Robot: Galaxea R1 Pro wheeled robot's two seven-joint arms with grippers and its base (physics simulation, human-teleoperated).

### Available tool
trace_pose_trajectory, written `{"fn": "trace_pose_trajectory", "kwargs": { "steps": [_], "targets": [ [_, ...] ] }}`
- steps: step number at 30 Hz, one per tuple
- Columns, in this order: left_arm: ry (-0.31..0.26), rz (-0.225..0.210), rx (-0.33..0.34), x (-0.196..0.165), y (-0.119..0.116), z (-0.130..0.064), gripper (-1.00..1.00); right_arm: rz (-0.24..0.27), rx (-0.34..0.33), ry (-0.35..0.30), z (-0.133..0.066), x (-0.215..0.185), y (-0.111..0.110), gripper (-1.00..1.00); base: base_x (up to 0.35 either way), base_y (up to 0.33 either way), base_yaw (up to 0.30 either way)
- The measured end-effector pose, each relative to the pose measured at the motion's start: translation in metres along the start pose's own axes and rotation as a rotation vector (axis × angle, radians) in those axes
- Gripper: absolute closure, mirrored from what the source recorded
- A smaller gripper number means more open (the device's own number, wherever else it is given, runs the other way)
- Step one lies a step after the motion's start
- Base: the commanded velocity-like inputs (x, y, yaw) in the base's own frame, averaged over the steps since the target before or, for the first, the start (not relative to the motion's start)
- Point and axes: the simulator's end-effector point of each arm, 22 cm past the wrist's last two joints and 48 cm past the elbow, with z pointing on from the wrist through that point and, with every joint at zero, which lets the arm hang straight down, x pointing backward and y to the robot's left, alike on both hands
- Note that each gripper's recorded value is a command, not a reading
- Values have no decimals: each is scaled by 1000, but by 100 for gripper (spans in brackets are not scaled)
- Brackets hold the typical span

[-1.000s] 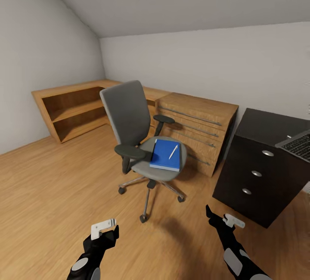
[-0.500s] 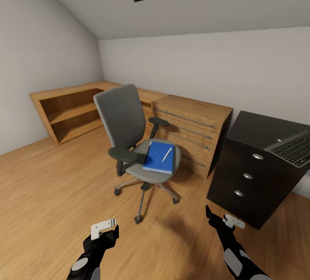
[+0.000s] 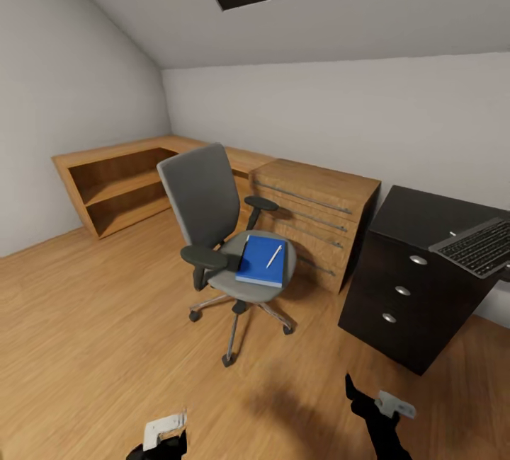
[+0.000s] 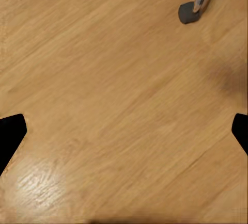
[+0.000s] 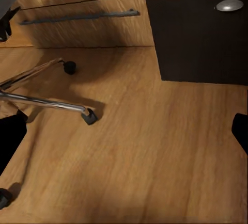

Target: In the bedroom, organize the workspace by keeping the computer under the desk, ensuring the monitor is on the desk, placing the keyboard on the desk next to the monitor, placing the mouse on the desk next to the keyboard, moving the folder from the swivel chair onto the desk next to the mouse, stacking the notebook on top of the folder with the pen on top of the notebook, and positioning the swivel chair next to the desk.

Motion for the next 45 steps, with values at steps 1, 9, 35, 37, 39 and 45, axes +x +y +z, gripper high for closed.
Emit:
{"fn": "trace_pose_trajectory", "kwargs": {
  "steps": [1, 9, 35, 37, 39, 45],
  "targets": [
    [-8, -1, -4, 1, 3, 0, -100, -10, -3, -5, -3, -1, 0, -100, 0, 0, 0],
    [-28, -4, -36, 26, 20, -3, -100, -51, 5, 16, -32, 9, -9, -100, 0, 0, 0],
    [98, 37, -88, 105, 45, -47, -100, -40, 5, 48, -61, -15, 13, -100, 0, 0, -101],
    [101, 38, -85, 104, 44, -50, -100, -40, 5, 48, -63, -18, 14, -100, 0, 0, -241],
    [104, 37, -80, 103, 41, -53, -100, -40, 3, 49, -64, -21, 16, -100, 0, 0, -115],
    [106, 36, -79, 97, 40, -62, -100, -31, -4, 54, -69, -27, 26, -100, 0, 0, -26]
  ]
}}
